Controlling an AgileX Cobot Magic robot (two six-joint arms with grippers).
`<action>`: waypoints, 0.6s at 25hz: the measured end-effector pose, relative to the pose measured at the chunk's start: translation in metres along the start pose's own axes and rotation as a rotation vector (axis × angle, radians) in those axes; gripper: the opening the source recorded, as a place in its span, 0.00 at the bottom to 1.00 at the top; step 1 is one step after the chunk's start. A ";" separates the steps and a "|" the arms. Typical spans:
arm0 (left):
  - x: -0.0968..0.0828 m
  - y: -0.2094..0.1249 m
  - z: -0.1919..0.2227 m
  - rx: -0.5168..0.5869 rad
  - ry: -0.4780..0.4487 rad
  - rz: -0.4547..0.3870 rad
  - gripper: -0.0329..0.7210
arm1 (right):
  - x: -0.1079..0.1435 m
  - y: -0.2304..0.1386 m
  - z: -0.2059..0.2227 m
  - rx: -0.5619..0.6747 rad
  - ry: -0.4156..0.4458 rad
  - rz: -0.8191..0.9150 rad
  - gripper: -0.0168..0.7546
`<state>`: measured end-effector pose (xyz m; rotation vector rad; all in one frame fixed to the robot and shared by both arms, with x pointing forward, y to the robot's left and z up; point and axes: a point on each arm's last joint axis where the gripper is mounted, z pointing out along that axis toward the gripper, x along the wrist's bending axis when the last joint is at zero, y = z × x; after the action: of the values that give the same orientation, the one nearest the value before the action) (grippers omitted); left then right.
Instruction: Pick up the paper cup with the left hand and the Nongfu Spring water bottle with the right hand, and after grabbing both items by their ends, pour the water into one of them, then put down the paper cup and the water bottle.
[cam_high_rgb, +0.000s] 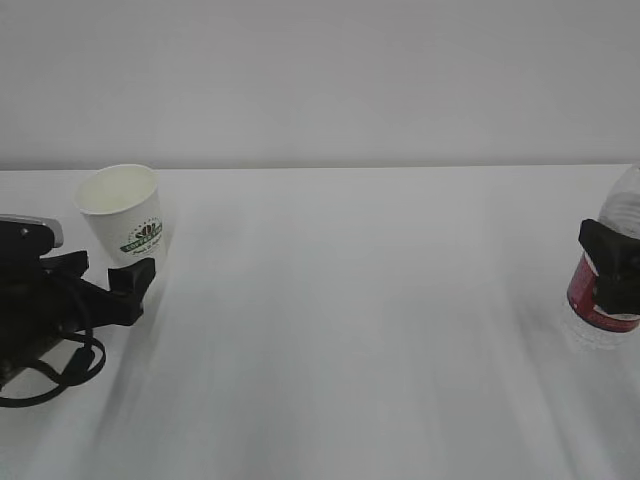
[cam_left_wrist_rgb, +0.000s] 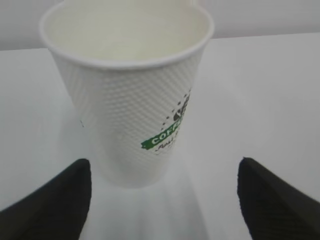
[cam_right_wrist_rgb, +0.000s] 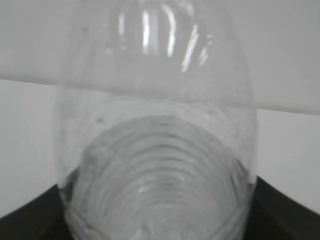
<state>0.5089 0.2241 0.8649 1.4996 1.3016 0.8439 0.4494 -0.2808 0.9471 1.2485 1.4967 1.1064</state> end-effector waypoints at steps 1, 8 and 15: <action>0.000 0.000 0.001 -0.001 0.002 -0.001 0.94 | 0.000 0.000 0.000 0.000 0.000 0.000 0.70; 0.002 -0.014 0.007 0.046 0.018 -0.002 0.94 | 0.000 0.000 0.000 0.000 0.000 0.000 0.70; 0.000 -0.003 0.021 -0.010 0.017 -0.009 0.93 | 0.000 0.000 0.000 0.000 0.001 -0.001 0.70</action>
<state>0.5275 0.2201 0.8549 1.4812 1.3139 0.8579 0.4494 -0.2807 0.9471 1.2470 1.4981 1.1068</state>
